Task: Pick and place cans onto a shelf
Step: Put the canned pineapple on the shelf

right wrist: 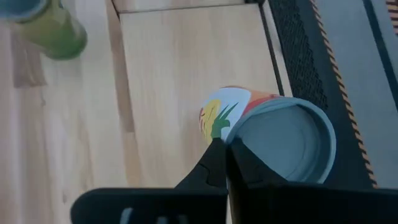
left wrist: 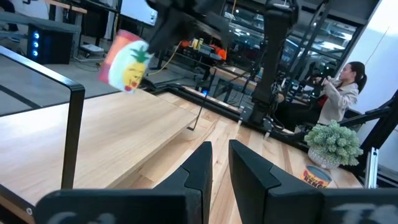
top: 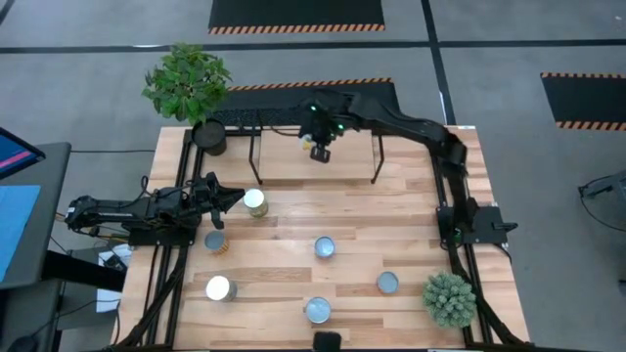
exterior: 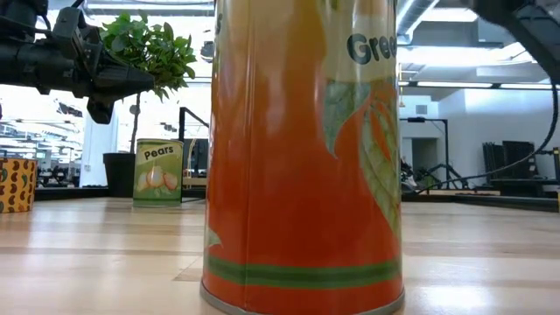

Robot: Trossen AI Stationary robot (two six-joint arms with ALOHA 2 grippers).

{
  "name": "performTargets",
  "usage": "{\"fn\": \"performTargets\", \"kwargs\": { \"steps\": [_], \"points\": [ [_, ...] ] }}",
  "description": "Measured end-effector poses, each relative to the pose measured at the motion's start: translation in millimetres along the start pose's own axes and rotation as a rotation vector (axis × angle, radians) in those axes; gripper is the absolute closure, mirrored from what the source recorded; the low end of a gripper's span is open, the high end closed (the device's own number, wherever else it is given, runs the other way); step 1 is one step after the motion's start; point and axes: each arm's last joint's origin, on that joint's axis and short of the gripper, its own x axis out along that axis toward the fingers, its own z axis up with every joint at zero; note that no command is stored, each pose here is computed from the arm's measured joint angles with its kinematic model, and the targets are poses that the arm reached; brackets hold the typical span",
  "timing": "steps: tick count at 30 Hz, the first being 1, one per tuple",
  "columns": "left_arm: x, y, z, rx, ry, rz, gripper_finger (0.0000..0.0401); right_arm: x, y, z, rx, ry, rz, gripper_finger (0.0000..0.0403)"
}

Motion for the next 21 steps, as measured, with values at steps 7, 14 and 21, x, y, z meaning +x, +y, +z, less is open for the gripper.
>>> {"fn": "performTargets", "kwargs": {
  "steps": [7, 14, 21],
  "points": [
    [0.0, 0.0, -0.1, 0.0, 0.0, 0.0, 0.0358, 21.0, -11.0, 6.4, -0.109, 0.083, 0.021, 0.0399],
    [0.0, 0.0, 0.1, 0.0, 0.0, -0.001, 0.0358, 45.0, -10.2, 4.3, -0.168, 0.137, 0.038, 0.0399],
    [0.0, 0.0, 0.1, 0.0, 0.0, 0.0, 0.0358, 53.0, -10.3, 3.9, -0.191, 0.143, 0.029, 0.0391]
  ]
}}
